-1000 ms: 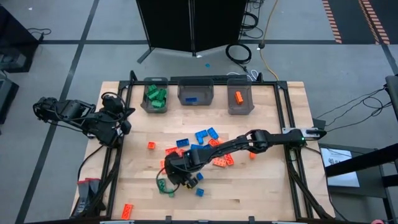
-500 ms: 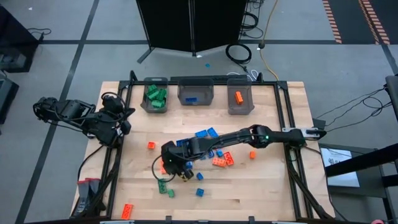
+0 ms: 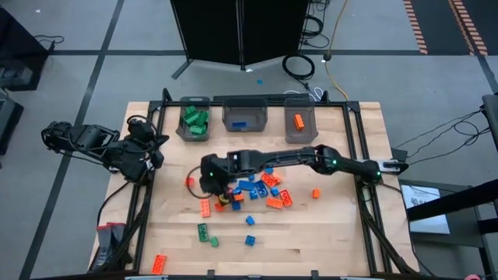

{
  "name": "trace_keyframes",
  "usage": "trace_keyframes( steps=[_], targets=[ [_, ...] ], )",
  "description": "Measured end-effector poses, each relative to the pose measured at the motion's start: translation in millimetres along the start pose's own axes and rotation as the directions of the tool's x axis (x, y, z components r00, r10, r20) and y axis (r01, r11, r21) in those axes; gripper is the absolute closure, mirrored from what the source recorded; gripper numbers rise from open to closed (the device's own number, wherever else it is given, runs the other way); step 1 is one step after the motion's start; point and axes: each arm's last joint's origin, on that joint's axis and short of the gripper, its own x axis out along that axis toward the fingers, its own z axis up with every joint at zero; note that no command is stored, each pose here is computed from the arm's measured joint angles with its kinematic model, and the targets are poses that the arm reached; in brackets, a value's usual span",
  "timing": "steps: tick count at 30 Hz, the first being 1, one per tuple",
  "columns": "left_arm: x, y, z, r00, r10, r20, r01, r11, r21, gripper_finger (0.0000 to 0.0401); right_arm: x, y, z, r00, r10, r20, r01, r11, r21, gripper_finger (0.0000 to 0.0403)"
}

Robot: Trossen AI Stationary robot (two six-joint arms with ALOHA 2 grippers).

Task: Sort blocks
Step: Put the green game piece into the left black bin

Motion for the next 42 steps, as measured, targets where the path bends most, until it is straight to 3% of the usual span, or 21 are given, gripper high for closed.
trace_keyframes(
  steps=[12, 22, 27, 33, 38, 42],
  targets=[
    [0, 0, 0, 1.000, 0.000, 0.000, 0.000, 1.000, -0.006, 0.0401, -11, -71, -11, 0.976, -0.162, 0.145, 0.140, 0.979, 0.151, 0.0283],
    [0, 0, 0, 1.000, 0.006, 0.007, -0.006, 1.000, -0.007, 0.0401, -28, -124, -19, 0.903, -0.318, 0.290, 0.227, 0.925, 0.306, 0.0283],
    [0, 0, 0, 1.000, 0.012, 0.012, -0.012, 1.000, -0.007, 0.0401, -37, -147, -19, 0.825, -0.403, 0.396, 0.256, 0.891, 0.374, 0.0283],
    [0, 0, 0, 1.000, 0.014, 0.014, -0.014, 1.000, -0.007, 0.0401, -42, -170, -20, 0.677, -0.555, 0.483, 0.333, 0.817, 0.470, 0.0283],
    [0, 0, 0, 1.000, 0.015, 0.014, -0.015, 1.000, -0.006, 0.0401, -45, -186, -25, 0.564, -0.614, 0.552, 0.314, 0.778, 0.544, 0.0283],
    [0, 1, 1, 1.000, 0.018, 0.017, -0.018, 1.000, -0.006, 0.0401, -39, -196, -35, 0.510, -0.650, 0.563, 0.274, 0.743, 0.610, 0.0283]
  ],
)
